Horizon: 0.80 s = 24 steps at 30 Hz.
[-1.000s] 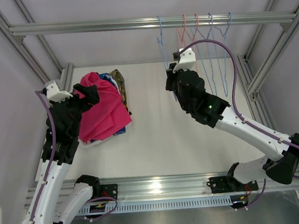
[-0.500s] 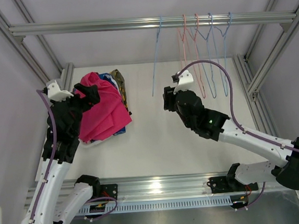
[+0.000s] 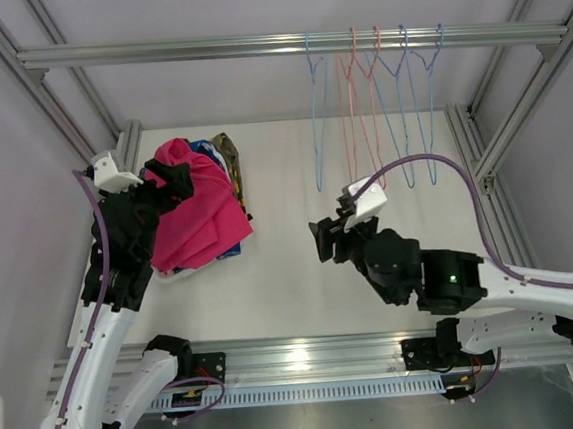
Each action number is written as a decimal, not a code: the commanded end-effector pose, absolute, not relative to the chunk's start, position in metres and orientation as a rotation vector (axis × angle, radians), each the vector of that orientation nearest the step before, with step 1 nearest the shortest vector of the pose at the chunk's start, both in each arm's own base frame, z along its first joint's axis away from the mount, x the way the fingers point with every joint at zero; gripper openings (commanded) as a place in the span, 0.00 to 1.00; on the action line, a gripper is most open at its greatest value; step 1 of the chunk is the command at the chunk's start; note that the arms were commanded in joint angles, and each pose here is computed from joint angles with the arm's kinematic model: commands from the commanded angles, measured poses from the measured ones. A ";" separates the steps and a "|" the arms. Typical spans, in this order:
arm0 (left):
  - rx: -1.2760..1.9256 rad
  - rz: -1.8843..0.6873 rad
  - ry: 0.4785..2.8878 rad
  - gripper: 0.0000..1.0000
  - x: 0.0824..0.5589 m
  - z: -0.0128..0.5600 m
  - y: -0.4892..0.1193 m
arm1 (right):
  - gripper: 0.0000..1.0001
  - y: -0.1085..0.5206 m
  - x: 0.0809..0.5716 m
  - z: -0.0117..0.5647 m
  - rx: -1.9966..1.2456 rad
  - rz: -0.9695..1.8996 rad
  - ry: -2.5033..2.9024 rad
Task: Remove the trousers from the hanger
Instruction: Place the hanger at the clothesline.
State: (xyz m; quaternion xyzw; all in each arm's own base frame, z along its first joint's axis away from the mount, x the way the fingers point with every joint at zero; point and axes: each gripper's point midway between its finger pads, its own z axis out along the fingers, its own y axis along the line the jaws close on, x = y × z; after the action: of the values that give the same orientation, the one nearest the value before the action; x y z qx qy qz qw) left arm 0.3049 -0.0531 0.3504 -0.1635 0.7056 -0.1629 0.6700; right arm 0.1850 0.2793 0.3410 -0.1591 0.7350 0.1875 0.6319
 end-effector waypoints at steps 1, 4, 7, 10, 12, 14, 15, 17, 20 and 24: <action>-0.360 -0.385 1.577 0.93 0.305 0.355 -0.054 | 0.63 0.223 0.188 0.382 -0.220 0.330 1.639; -0.359 -0.389 1.577 0.93 0.305 0.355 -0.055 | 0.64 0.190 0.187 0.393 -0.170 0.285 1.628; -0.353 -0.394 1.582 0.93 0.305 0.353 -0.056 | 0.66 0.152 0.188 0.397 -0.106 0.212 1.620; -0.354 -0.396 1.585 0.94 0.306 0.352 -0.057 | 0.68 0.117 0.186 0.396 -0.042 0.176 1.617; -0.351 -0.395 1.594 0.94 0.307 0.350 -0.058 | 0.68 0.097 0.184 0.392 -0.016 0.160 1.614; -0.348 -0.399 1.595 0.94 0.307 0.350 -0.058 | 0.70 0.080 0.183 0.389 0.023 0.143 1.613; -0.349 -0.400 1.599 0.94 0.307 0.349 -0.059 | 0.71 0.074 0.183 0.388 0.034 0.142 1.611; -0.349 -0.400 1.599 0.94 0.307 0.349 -0.059 | 0.71 0.055 0.181 0.386 0.080 0.145 1.605; -0.345 -0.401 1.602 0.94 0.307 0.348 -0.060 | 0.71 0.037 0.177 0.385 0.127 0.199 1.598; -0.342 -0.407 1.603 0.94 0.307 0.348 -0.061 | 0.71 0.021 0.173 0.387 0.161 0.266 1.596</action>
State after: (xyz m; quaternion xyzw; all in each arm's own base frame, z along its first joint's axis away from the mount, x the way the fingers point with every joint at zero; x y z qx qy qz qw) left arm 0.3067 -0.0588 0.3463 -0.1539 0.7123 -0.1712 0.6630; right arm 0.1745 0.0362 0.3883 0.0480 0.7134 0.1144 0.6897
